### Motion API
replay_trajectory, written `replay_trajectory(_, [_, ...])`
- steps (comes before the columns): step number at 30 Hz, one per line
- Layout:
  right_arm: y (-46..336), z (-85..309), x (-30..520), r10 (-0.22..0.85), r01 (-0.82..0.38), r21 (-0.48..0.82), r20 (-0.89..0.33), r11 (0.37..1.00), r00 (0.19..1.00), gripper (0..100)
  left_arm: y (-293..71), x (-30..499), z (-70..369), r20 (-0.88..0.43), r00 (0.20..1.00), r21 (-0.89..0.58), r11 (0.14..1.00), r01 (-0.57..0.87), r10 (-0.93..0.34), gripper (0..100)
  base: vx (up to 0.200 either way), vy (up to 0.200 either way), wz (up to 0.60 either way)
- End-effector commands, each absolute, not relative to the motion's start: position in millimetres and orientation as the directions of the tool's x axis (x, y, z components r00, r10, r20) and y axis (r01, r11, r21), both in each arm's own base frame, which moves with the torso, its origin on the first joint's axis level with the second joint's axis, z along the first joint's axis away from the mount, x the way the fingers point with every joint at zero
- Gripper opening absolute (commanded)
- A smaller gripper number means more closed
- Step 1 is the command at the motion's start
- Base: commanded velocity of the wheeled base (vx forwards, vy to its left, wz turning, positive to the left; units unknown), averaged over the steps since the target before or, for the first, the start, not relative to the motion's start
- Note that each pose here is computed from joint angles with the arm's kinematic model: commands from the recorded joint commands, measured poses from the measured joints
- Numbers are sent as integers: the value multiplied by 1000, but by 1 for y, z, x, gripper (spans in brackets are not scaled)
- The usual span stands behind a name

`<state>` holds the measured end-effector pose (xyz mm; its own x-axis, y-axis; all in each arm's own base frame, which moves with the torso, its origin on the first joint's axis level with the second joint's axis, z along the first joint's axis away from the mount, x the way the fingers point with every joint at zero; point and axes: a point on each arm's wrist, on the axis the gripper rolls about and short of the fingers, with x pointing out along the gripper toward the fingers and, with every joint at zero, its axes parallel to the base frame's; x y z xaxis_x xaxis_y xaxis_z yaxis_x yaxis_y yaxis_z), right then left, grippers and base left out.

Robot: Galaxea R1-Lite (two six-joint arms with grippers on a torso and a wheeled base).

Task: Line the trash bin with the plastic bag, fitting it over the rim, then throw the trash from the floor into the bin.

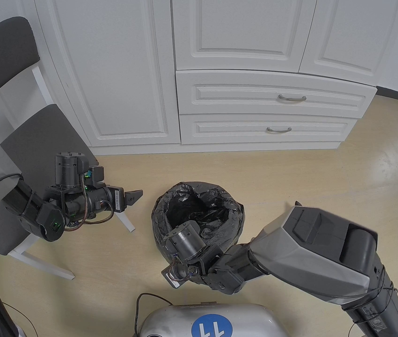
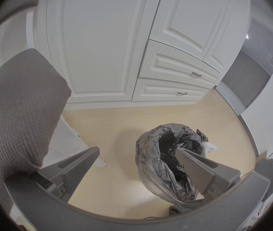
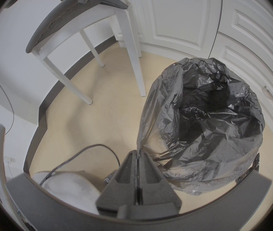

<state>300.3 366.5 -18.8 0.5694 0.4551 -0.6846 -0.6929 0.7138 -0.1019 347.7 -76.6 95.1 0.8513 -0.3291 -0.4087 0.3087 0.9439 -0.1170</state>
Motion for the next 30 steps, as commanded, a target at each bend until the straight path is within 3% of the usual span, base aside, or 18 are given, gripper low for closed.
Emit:
replay_trajectory(1, [377,-39,304,437,-674,-101,-689,732,578,0,-78,349,92,-404,852,-119,943,312,-333,100,0,0,0])
replay_trajectory(4, [381,-39,306,443,-671,-97,-680,735,584,0,-79,352,88,-391,859,-116,944,310,-330,100,0,0,0])
replay_trajectory(5, [383,-39,308,448,-670,-95,-674,736,588,100,-80,353,86,-386,861,-116,944,310,-330,100,0,0,0])
replay_trajectory(11, [388,-24,305,472,-666,-71,-650,743,596,100,-87,351,84,-387,853,-122,936,329,-350,100,0,0,0])
replay_trajectory(16, [377,24,283,502,-666,-38,-625,745,598,100,-101,348,77,-407,832,-125,925,359,-377,100,0,0,0])
replay_trajectory(25, [354,69,238,540,-666,24,-608,746,583,100,-103,343,70,-435,847,-92,951,296,-306,100,0,0,0])
replay_trajectory(30, [324,84,251,448,-545,-2,-568,838,691,100,-109,327,50,-514,817,-64,961,269,-263,100,0,0,0])
